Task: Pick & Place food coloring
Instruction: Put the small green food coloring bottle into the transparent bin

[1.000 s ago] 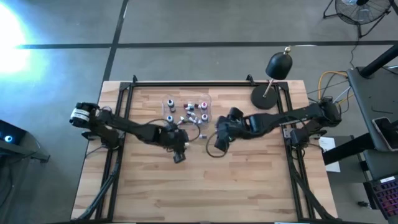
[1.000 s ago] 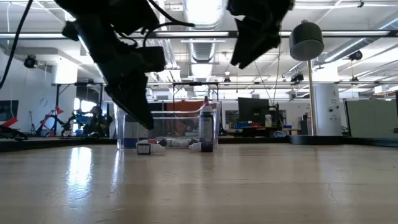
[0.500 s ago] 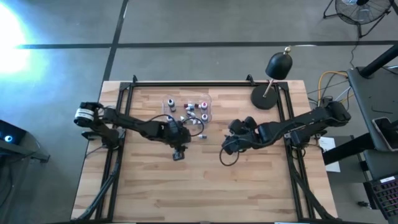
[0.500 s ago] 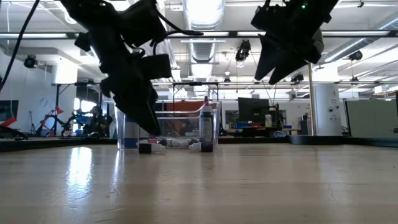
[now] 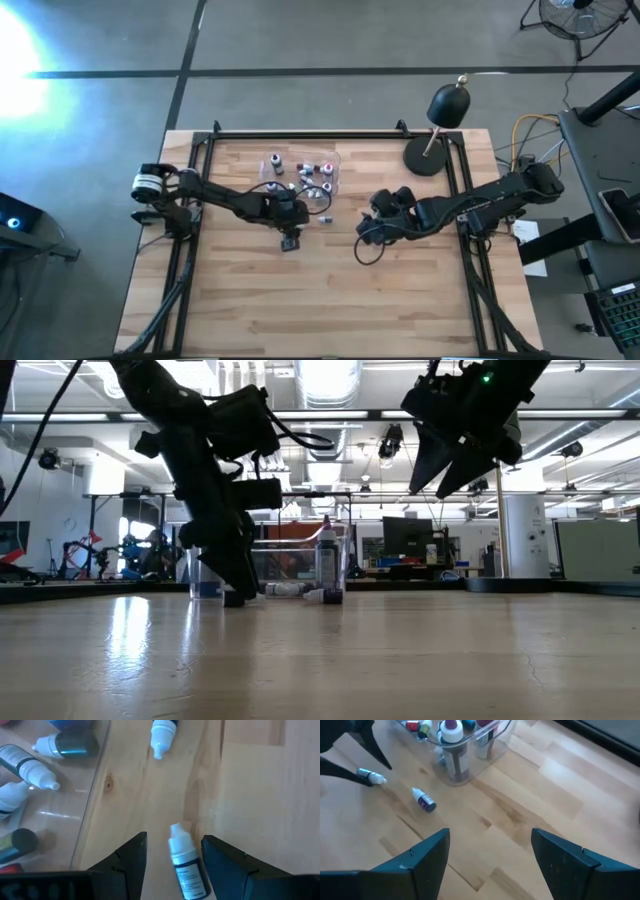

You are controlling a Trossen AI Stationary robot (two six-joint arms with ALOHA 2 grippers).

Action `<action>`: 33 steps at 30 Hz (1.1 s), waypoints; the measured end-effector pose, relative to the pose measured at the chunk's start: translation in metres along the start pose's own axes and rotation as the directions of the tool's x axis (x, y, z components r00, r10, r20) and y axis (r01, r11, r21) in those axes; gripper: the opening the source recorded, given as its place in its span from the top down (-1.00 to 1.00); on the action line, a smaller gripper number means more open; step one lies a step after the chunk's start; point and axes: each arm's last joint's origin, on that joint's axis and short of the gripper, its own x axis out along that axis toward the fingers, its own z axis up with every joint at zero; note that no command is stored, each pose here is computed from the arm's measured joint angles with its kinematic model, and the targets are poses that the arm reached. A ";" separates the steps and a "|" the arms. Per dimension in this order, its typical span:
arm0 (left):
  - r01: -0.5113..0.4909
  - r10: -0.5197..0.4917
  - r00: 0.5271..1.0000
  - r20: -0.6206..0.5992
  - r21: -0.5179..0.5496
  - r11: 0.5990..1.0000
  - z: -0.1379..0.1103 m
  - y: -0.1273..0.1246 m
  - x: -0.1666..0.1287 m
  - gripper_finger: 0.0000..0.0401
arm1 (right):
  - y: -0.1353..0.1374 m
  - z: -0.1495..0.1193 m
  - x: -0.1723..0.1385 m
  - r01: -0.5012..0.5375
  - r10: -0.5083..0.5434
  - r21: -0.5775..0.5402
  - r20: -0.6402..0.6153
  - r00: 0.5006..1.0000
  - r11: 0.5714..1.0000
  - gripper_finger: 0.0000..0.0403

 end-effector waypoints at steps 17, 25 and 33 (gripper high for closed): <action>-0.004 -0.005 0.998 -0.060 -0.136 0.991 0.003 -0.003 -0.002 0.19 | -0.004 -0.004 0.004 0.033 -0.033 0.003 0.005 0.999 0.999 -0.30; -0.034 0.030 0.999 -0.041 -0.120 0.992 0.017 -0.012 -0.011 0.19 | -0.005 -0.005 0.004 0.035 -0.035 0.003 0.004 0.999 0.999 -0.28; -0.093 0.091 0.996 -0.020 -0.136 0.986 0.031 -0.012 -0.021 0.19 | -0.005 -0.005 0.004 0.035 -0.035 0.003 0.003 0.999 0.999 -0.27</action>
